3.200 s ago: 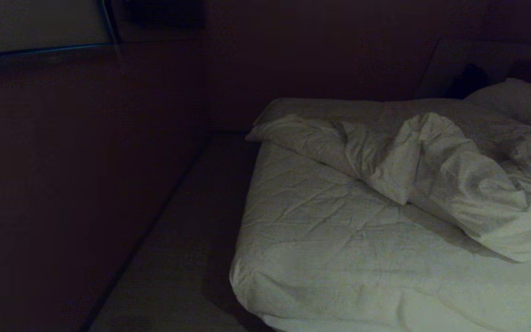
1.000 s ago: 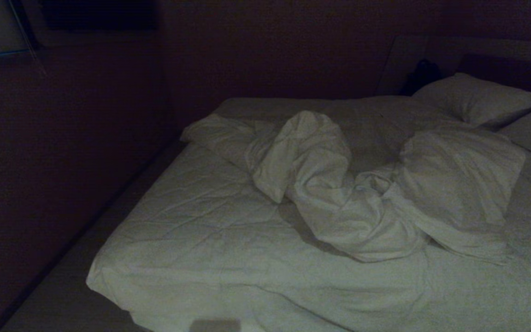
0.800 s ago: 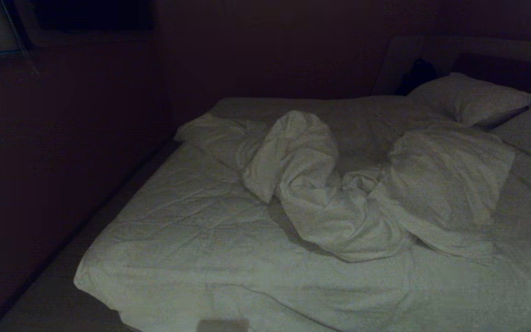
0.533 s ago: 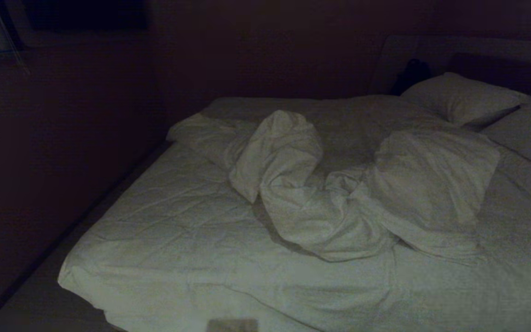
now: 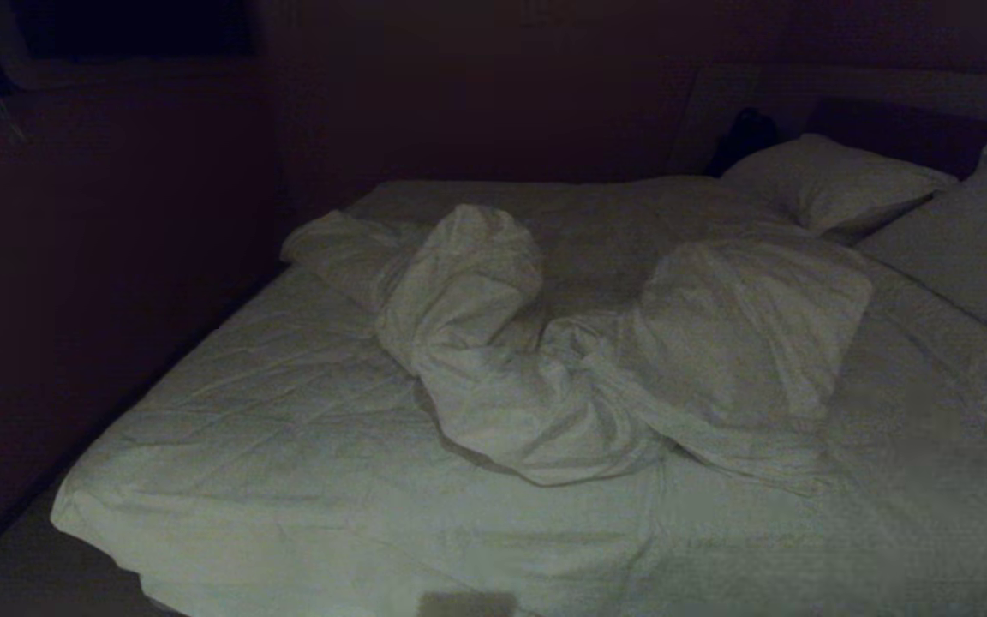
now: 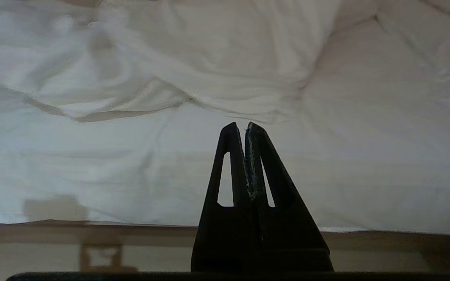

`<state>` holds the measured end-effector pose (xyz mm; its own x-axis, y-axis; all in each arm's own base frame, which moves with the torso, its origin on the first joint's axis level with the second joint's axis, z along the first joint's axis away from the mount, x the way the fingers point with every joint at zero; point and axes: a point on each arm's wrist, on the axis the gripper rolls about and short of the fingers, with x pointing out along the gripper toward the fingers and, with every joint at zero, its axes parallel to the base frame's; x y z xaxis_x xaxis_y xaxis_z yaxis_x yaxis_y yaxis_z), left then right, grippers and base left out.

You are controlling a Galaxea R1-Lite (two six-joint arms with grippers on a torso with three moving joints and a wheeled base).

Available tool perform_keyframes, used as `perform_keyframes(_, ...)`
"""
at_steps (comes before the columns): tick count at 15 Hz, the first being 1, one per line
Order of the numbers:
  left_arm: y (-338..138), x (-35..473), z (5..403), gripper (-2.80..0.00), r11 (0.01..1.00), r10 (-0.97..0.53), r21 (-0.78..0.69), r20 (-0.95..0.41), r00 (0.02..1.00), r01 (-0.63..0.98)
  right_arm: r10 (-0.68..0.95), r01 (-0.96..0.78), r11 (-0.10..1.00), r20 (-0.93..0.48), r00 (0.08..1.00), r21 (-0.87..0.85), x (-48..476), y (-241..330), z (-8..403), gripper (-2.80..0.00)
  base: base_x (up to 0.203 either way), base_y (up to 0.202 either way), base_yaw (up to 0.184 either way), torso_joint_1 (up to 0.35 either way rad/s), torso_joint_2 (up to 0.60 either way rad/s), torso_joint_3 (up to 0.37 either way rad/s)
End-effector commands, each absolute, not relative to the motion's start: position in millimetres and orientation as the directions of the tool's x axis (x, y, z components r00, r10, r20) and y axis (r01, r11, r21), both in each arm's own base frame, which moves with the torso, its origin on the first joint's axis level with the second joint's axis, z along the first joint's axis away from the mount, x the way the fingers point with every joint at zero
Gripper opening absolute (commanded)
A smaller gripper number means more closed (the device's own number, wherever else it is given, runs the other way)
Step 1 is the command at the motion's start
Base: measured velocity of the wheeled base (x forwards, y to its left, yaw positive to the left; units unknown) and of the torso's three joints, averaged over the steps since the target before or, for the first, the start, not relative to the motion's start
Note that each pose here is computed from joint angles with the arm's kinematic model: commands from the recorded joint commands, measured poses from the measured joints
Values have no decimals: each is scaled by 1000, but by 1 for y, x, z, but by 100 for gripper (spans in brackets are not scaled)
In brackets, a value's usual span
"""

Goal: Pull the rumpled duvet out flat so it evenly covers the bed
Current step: Hold the folded corner of the quilt

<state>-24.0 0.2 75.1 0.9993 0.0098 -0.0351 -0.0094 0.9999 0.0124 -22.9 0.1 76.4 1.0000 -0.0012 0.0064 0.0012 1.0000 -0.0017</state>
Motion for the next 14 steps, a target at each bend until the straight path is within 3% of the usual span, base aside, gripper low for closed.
perform_keyframes(1, 0, -24, 75, -280, 1000, 9, 13, -35, 999, -9, -1, 1, 1000, 6, 1000, -2, -23, 0, 76, -280, 0, -192, 0, 1, 4, -2)
perform_keyframes(14, 0, -24, 75, -280, 1000, 9, 13, -35, 999, -9, -1, 1, 1000, 6, 1000, -2, -23, 0, 76, -280, 0, -195, 0, 2, 2, 3)
